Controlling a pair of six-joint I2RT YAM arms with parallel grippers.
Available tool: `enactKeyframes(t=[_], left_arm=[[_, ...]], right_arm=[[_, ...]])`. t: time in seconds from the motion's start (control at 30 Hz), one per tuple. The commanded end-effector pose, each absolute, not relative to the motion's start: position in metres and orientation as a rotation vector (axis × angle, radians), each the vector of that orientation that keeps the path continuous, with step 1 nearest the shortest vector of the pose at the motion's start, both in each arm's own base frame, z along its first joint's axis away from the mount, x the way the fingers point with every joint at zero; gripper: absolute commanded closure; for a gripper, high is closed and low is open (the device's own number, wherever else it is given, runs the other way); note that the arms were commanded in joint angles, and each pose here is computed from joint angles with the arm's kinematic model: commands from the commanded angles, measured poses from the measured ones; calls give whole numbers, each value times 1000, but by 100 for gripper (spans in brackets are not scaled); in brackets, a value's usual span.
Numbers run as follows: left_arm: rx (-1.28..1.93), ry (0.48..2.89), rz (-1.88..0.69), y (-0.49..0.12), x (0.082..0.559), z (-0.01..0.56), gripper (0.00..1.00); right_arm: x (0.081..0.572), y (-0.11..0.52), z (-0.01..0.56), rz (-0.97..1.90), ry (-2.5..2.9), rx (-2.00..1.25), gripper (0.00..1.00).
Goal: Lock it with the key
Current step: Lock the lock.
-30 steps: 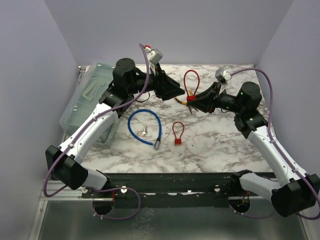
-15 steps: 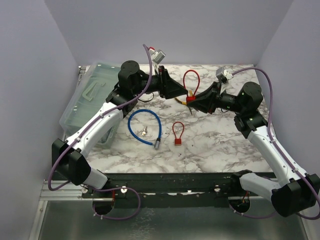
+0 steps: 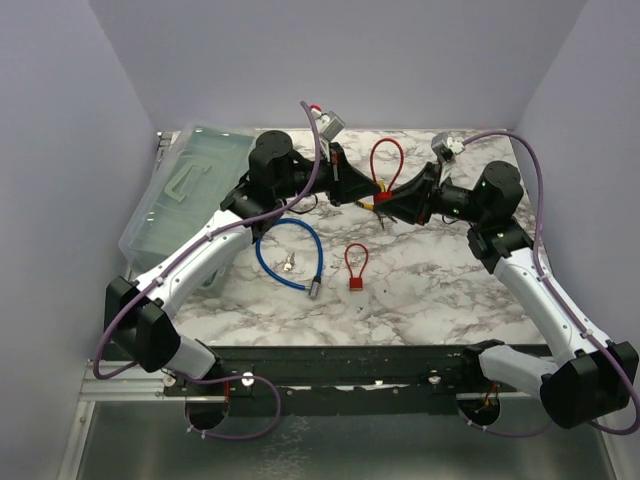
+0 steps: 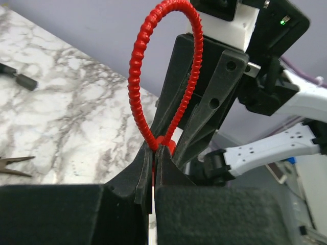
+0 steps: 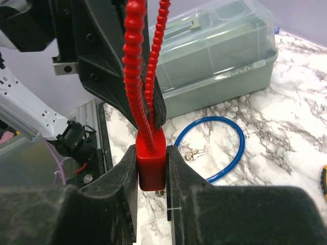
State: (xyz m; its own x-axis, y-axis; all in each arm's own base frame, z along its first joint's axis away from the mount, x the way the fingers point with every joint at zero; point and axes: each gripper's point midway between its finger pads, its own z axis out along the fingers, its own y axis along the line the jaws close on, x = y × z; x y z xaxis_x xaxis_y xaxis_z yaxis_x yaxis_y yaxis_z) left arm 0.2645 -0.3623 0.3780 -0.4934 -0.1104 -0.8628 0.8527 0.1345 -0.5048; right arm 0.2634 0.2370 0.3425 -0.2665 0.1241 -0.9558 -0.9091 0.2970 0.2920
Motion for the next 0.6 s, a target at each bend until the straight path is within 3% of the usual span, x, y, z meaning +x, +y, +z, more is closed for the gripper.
enactKeyframes(t=[0.0, 0.07, 0.27, 0.3, 0.37, 0.4, 0.57], left_arm=[[881, 1656, -1398, -378, 239, 349, 100], [867, 1655, -1420, -375, 241, 353, 96], [899, 1670, -1384, -372, 243, 347, 100], [899, 1676, -1384, -372, 244, 346, 94], [871, 1656, -1388, -371, 247, 354, 58], [838, 1641, -1396, -368, 252, 362, 52], [697, 1506, -1375, -349, 277, 407, 45]], right_arm=[[270, 237, 368, 1147, 1406, -752, 100], [266, 237, 365, 1153, 1406, -768, 100], [264, 236, 372, 1157, 1392, -752, 100], [265, 236, 375, 1158, 1385, -748, 100], [270, 236, 378, 1157, 1390, -721, 100], [272, 235, 379, 1154, 1397, -701, 100], [282, 231, 376, 1147, 1449, -594, 100]])
